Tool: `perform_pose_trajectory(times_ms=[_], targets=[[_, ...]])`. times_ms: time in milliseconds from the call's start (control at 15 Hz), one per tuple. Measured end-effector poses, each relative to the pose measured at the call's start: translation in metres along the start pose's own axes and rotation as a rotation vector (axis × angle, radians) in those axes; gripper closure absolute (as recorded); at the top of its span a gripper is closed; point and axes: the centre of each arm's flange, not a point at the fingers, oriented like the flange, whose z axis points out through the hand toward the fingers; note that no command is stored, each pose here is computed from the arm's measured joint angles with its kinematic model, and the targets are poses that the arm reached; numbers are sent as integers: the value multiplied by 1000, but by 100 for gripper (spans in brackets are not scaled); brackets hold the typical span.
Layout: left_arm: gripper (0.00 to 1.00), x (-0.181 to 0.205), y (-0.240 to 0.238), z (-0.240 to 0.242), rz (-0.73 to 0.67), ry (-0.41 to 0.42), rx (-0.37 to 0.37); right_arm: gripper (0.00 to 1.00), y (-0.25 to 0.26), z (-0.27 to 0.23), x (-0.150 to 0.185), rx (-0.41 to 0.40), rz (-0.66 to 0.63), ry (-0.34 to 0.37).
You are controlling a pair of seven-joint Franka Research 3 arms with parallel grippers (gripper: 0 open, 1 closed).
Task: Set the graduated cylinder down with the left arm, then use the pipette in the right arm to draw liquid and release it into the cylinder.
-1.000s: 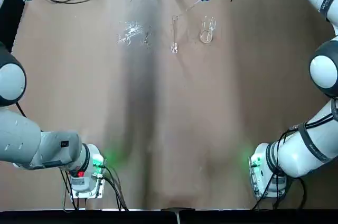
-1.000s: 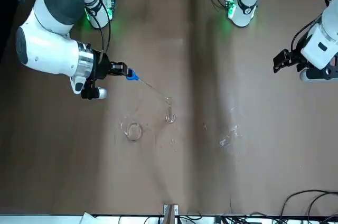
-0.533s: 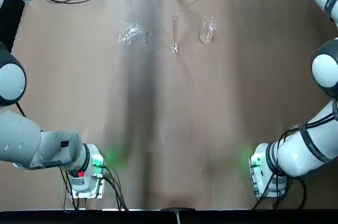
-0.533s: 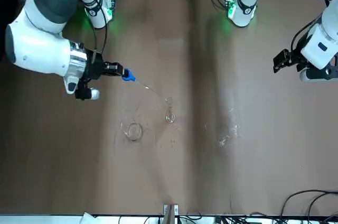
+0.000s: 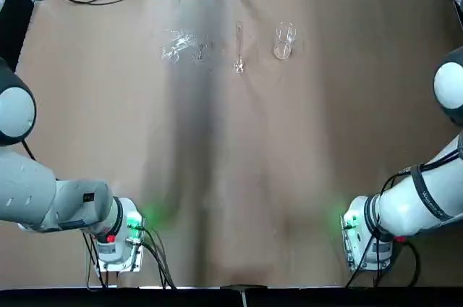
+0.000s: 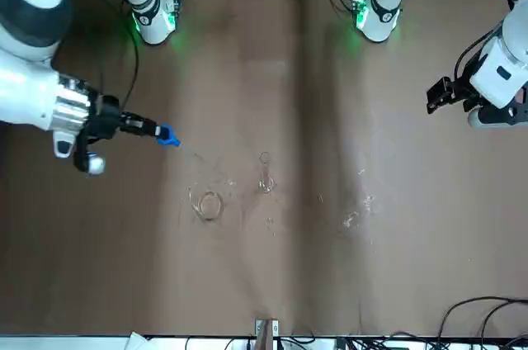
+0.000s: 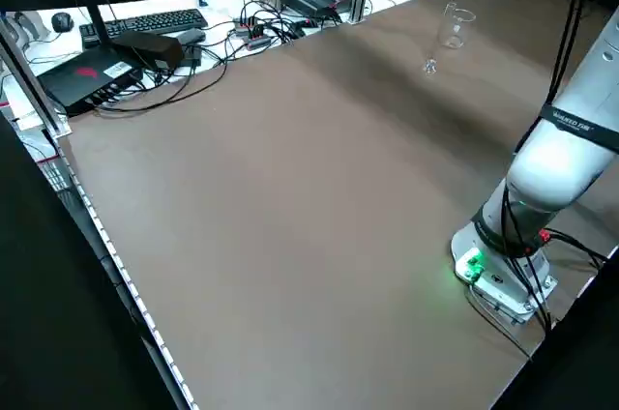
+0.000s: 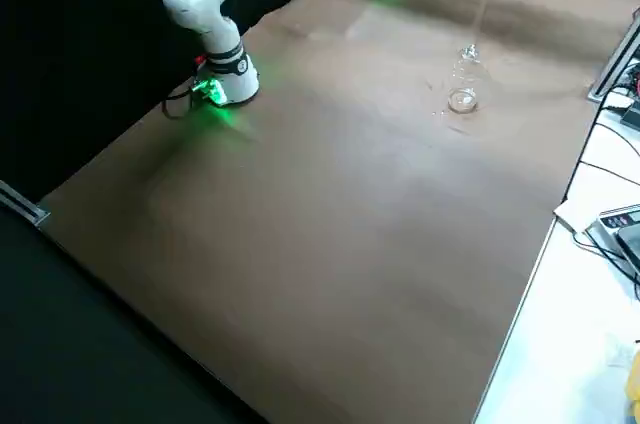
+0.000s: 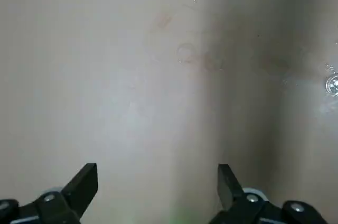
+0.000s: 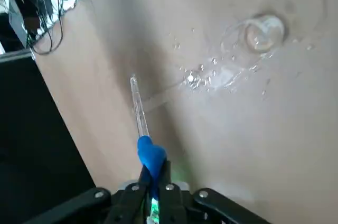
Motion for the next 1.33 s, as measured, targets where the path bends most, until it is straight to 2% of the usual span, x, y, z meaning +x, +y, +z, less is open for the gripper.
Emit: perform_pose_trajectory(times_ms=[333,533,1067,1333], targets=[[0,0,0,0,0,0,0,93,50,-47,26,10,5,72],[0,0,0,0,0,0,0,93,67,-54,33,-62,0,96],[0,0,0,0,0,0,0,93,87,1,52,-255,-13,40],[0,0,0,0,0,0,0,93,75,32,49,-296,-43,2]])
